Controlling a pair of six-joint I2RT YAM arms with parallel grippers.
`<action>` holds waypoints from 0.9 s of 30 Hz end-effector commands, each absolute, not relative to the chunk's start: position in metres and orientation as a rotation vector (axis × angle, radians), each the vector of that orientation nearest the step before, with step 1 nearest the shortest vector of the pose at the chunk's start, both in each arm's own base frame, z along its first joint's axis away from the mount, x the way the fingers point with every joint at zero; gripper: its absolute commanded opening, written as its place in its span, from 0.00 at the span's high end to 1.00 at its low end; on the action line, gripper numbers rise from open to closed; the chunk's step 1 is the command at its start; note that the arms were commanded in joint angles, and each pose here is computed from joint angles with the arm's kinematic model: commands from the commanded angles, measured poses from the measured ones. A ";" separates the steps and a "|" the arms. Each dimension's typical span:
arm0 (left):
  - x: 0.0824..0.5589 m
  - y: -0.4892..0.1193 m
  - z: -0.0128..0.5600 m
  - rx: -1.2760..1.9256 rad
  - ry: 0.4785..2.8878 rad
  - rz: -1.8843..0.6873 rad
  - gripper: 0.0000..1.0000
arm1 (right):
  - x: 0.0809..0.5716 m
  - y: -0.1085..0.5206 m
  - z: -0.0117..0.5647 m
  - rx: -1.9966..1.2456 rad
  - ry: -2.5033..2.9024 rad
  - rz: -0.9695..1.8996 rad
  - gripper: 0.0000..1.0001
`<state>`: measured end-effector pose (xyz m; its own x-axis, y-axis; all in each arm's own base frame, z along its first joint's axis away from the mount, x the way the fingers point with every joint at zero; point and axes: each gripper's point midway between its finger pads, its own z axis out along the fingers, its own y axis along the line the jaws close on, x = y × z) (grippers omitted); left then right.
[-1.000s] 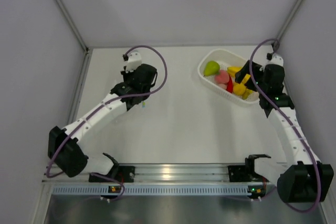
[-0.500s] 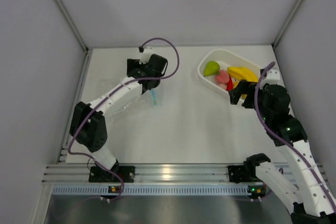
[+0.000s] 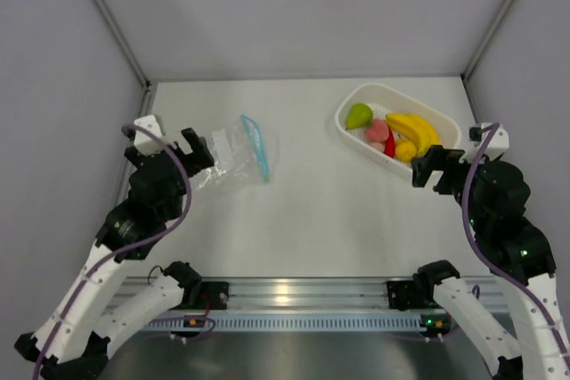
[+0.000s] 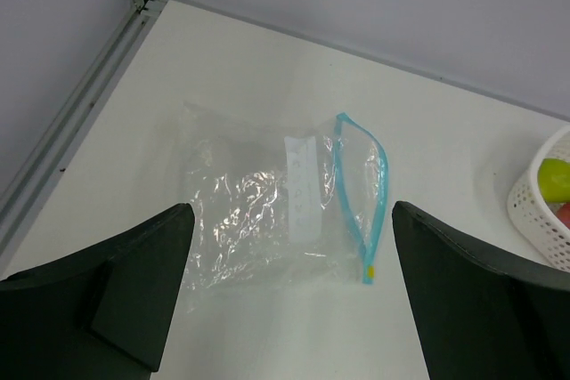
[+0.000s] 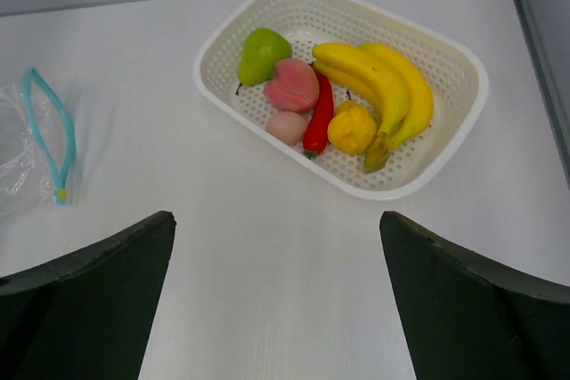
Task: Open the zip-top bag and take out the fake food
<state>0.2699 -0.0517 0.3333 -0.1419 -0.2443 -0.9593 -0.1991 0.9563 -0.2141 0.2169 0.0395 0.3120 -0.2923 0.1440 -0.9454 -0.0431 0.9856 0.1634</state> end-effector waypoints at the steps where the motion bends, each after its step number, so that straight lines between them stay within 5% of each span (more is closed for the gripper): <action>1: 0.244 -0.047 0.323 -0.260 1.734 -0.096 0.01 | 0.201 0.030 0.316 0.019 1.834 0.126 0.01; 11: 0.195 0.001 0.307 -0.218 1.689 0.021 0.01 | 0.187 0.020 0.303 0.024 1.766 0.086 0.01; 27: 0.206 -0.014 0.294 -0.207 1.694 -0.058 0.01 | 0.200 0.022 0.286 0.060 1.780 0.076 0.00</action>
